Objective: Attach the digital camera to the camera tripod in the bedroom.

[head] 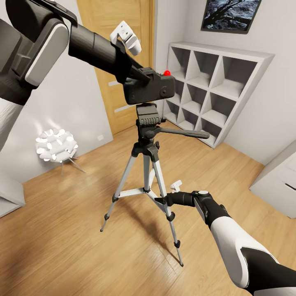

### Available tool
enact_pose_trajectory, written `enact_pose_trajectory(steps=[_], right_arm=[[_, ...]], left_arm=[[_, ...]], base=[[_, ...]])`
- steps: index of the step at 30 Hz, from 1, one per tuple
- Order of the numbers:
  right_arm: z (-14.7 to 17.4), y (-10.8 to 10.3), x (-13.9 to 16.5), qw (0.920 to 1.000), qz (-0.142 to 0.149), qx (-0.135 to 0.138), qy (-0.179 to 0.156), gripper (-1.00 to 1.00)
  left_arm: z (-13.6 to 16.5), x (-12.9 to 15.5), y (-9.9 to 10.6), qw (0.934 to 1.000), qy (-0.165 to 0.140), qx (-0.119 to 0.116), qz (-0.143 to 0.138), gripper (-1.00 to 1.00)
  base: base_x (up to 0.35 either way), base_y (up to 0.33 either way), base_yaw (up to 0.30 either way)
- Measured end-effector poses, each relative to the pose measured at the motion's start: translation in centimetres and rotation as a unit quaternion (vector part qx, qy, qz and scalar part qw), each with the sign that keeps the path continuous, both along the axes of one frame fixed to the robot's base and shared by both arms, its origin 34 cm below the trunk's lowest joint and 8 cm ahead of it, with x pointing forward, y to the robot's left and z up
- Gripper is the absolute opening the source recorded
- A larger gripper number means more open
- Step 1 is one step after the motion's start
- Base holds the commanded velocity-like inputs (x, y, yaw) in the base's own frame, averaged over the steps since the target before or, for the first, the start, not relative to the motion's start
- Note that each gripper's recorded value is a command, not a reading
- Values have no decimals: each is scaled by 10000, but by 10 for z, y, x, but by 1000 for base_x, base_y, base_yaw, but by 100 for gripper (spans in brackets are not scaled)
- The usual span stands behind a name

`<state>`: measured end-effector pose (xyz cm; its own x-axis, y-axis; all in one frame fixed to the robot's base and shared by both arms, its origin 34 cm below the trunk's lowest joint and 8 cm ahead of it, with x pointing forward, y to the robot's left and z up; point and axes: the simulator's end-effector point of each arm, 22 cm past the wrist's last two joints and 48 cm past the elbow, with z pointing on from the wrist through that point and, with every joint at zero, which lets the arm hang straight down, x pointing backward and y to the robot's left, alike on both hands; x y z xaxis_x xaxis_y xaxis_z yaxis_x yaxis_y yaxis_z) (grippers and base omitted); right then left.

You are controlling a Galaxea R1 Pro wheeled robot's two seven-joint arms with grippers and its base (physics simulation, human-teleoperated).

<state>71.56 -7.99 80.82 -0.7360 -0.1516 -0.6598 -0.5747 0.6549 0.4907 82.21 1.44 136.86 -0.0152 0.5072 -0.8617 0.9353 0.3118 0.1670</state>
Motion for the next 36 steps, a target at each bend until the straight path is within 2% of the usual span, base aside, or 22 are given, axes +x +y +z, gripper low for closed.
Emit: enact_pose_trajectory(steps=[3, 11, 22, 36], right_arm=[[0, 0, 0, 10000, -2, 2, 1, -100], [0, 0, 0, 10000, -2, 2, 0, -100], [0, 0, 0, 10000, -1, 2, 0, -100], [0, 0, 0, 10000, -1, 2, 0, -100]], left_arm=[[0, -7, -1, 10000, 77, 46, -4, -100], [3, -17, -4, 9999, 14, 93, -90, -100], [3, -19, 6, 9999, 31, 146, -30, -100], [2, -22, 5, 9998, 44, 156, -78, -100]], base=[[0, 0, 0], [0, 0, 0], [0, 0, 0], [0, 0, 0]])
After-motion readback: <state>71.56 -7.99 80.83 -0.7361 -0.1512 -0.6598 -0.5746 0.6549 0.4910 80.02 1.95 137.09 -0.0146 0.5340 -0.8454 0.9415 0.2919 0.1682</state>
